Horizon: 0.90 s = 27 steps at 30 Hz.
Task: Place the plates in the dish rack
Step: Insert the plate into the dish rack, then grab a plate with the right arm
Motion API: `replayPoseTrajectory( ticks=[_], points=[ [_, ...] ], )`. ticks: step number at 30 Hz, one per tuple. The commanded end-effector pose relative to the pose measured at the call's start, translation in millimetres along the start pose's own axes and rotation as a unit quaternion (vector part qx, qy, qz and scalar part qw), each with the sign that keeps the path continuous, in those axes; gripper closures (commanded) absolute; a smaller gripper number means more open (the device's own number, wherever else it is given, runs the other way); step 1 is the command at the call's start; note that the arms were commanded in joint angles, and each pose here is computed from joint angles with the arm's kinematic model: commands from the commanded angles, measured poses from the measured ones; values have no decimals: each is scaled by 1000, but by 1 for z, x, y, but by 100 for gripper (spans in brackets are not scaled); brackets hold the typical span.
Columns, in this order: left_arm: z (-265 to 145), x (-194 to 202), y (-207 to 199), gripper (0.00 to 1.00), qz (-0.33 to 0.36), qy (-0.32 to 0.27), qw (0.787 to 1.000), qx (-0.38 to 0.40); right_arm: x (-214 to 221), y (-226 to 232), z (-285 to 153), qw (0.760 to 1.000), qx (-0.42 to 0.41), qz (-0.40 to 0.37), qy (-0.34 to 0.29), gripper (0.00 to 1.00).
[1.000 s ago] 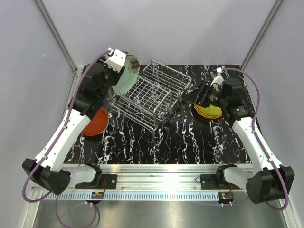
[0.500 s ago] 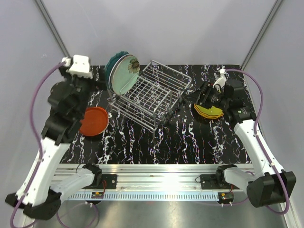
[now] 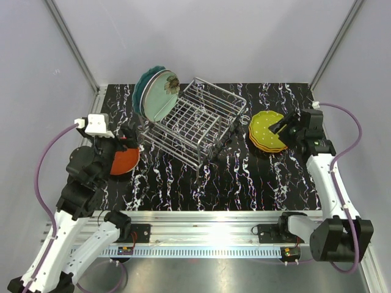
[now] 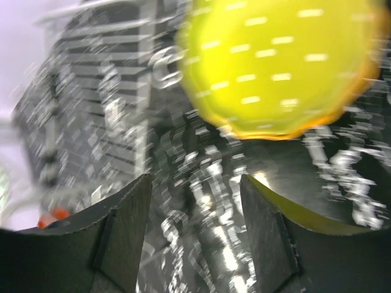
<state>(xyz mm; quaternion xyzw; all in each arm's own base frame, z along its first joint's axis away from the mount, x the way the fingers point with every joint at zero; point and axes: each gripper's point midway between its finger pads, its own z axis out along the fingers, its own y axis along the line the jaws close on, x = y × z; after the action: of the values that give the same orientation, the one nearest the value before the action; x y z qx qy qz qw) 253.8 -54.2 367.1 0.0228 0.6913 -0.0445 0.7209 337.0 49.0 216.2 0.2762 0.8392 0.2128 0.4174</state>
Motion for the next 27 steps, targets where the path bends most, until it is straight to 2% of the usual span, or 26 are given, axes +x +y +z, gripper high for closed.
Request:
replayPoseTrajectory(
  ticks=[1,8,9,15,27],
  points=[
    [-2,-6,6,1,-28,-33,999,-17,-17,-48,12,995,82,45,-43,34],
    [-12,13,24,1,-31,-43,997,-57,-45,-107,28,977,183,60,-87,40],
    [-15,10,28,1,-38,-49,996,-67,-45,-116,34,975,194,65,-80,46],
    [-29,2,39,1,-56,-81,991,-86,-44,-133,59,974,207,75,-60,54],
    [-28,7,40,1,-51,-68,992,-92,-29,-157,102,969,227,92,-26,60]
  ],
)
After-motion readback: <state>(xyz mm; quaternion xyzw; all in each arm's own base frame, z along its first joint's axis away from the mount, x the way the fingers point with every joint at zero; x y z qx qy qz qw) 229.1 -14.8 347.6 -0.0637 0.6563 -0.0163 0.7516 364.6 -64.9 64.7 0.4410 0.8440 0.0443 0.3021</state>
